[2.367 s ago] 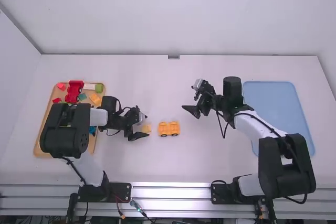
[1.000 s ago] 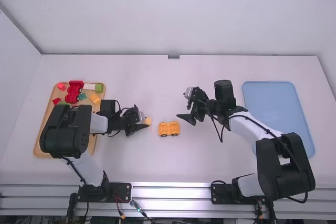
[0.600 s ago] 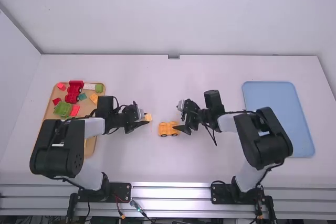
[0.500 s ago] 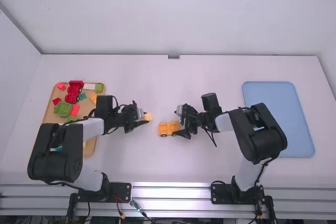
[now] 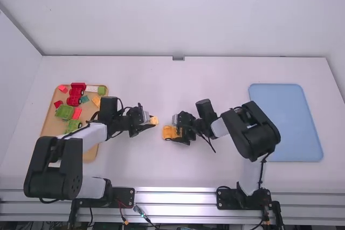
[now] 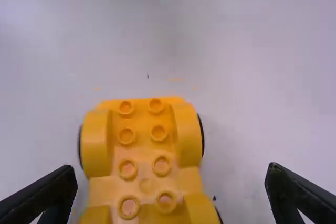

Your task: Assemble lego blocks to make yellow taxi

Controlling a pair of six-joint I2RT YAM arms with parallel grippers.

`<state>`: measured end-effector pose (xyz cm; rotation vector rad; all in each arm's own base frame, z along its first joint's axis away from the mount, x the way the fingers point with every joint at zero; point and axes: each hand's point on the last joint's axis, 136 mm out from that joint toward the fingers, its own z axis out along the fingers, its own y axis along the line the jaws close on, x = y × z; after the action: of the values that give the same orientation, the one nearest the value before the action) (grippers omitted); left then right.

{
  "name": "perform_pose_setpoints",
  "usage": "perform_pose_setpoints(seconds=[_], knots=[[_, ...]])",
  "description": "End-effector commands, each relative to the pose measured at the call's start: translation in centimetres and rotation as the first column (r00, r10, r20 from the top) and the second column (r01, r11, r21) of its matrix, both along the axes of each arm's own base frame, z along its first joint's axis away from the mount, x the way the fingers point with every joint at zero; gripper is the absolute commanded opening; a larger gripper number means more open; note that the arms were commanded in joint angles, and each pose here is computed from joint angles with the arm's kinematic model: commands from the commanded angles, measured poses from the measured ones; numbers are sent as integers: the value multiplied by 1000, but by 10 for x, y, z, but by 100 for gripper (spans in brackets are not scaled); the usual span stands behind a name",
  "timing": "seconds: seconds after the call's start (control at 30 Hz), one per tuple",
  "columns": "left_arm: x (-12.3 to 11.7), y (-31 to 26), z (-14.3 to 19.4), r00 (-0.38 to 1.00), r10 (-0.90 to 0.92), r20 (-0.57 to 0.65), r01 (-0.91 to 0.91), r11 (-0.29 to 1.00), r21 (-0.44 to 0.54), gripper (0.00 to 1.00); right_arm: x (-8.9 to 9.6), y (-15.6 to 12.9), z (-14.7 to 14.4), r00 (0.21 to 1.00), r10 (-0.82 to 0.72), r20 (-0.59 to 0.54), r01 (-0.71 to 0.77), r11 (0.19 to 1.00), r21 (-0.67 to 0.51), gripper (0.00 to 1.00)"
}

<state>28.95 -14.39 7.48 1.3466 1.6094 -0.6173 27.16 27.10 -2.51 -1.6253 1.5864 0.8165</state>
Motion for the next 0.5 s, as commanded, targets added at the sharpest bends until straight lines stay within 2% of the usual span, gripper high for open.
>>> perform_pose_setpoints(seconds=[0.0,0.1,0.2,0.23,0.3,0.33,0.47], knots=[[-2,-6,10,1000,-27,16,27,999,-21,27,5,-1,-8,999,-19,-40,19,1000,-1,93],[-4,-10,7,999,-37,11,37,999,-10,26,2,-1,-3,999,4,-45,-2,999,36,89],[-5,-13,1,999,-36,1,35,999,25,23,5,-5,-3,999,0,-39,2,999,38,78],[-7,-17,-3,999,-46,-9,46,998,40,22,6,-6,-3,999,-6,-41,8,999,38,68],[-10,-23,-6,998,-64,-14,65,997,43,22,7,-7,-3,999,-10,-43,11,999,36,61],[-12,-29,-9,996,-84,-18,85,995,42,20,7,-7,-4,999,-14,-46,15,999,34,54],[-7,-38,-19,996,-89,-28,90,996,26,20,7,-7,-4,999,-17,-52,19,999,33,48]])
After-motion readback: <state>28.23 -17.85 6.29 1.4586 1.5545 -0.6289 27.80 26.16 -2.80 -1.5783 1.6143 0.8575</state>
